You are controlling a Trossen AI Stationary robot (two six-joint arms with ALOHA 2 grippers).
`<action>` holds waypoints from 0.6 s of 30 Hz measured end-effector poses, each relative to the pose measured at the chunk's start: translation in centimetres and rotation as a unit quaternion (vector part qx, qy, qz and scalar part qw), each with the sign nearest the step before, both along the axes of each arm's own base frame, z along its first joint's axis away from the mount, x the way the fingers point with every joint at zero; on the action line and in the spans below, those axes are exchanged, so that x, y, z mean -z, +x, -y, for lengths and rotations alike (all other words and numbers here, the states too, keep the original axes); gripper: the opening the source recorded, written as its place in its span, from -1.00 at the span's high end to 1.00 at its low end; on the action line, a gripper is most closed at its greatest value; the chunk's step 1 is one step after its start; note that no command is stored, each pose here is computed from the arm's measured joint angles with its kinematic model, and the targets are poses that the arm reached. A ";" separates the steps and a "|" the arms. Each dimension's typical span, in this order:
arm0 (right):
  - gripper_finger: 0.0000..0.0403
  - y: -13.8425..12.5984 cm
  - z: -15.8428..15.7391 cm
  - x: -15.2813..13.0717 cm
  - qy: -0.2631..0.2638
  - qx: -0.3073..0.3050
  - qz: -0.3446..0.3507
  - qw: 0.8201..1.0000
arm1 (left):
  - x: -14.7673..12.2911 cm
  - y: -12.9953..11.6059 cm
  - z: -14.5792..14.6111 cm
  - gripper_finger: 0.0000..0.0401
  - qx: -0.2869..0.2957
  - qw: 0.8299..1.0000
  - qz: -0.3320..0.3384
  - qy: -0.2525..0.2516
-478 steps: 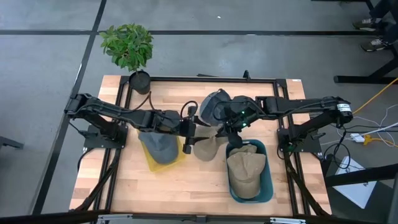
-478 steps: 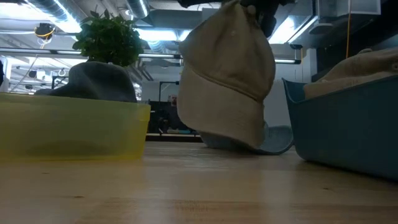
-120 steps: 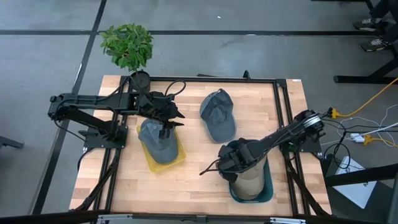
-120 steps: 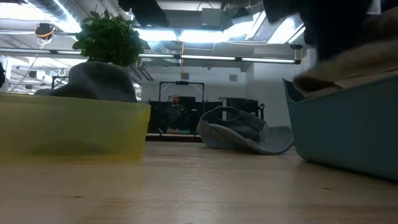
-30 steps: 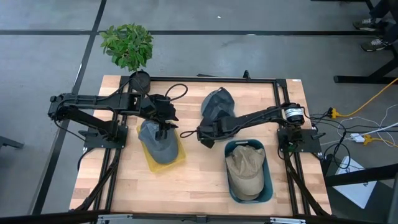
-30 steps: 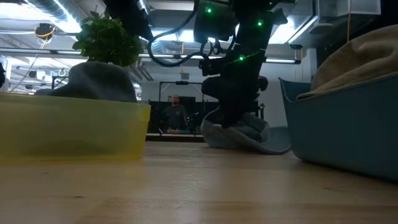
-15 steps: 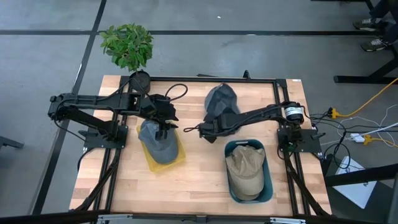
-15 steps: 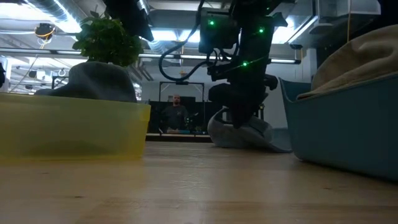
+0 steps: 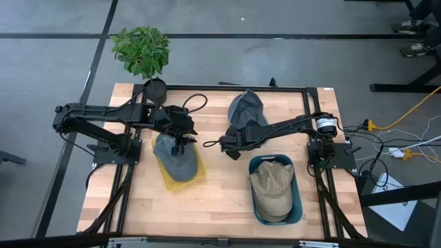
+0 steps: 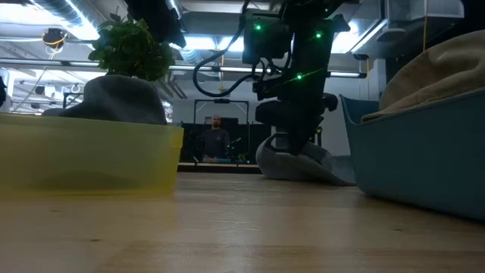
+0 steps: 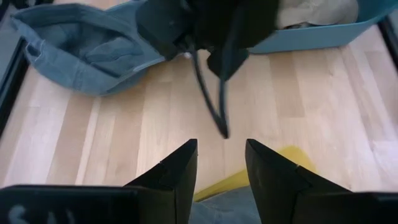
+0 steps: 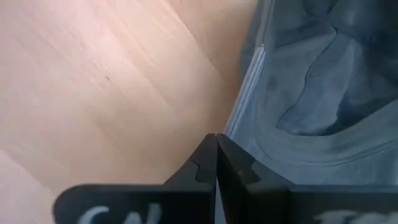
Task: Pick & Place hat
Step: Put the gray cap into the blue bin
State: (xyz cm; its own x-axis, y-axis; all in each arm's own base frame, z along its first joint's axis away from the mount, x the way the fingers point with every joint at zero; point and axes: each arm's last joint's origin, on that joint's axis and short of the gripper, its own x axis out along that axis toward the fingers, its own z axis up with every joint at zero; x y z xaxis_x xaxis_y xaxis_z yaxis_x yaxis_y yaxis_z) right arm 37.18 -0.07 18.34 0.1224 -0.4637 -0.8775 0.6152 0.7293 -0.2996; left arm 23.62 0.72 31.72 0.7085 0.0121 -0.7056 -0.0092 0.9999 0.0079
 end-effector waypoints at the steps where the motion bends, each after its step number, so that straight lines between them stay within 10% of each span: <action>1: 0.98 -0.1 -0.1 -0.2 0.004 -0.002 -0.001 1.000 | -0.1 0.0 0.2 0.36 0.004 1.000 0.002 0.002; 18: 0.86 -0.3 -0.4 -3.0 0.010 -0.009 0.041 0.999 | -0.4 -0.7 1.7 0.48 0.025 0.999 0.002 0.040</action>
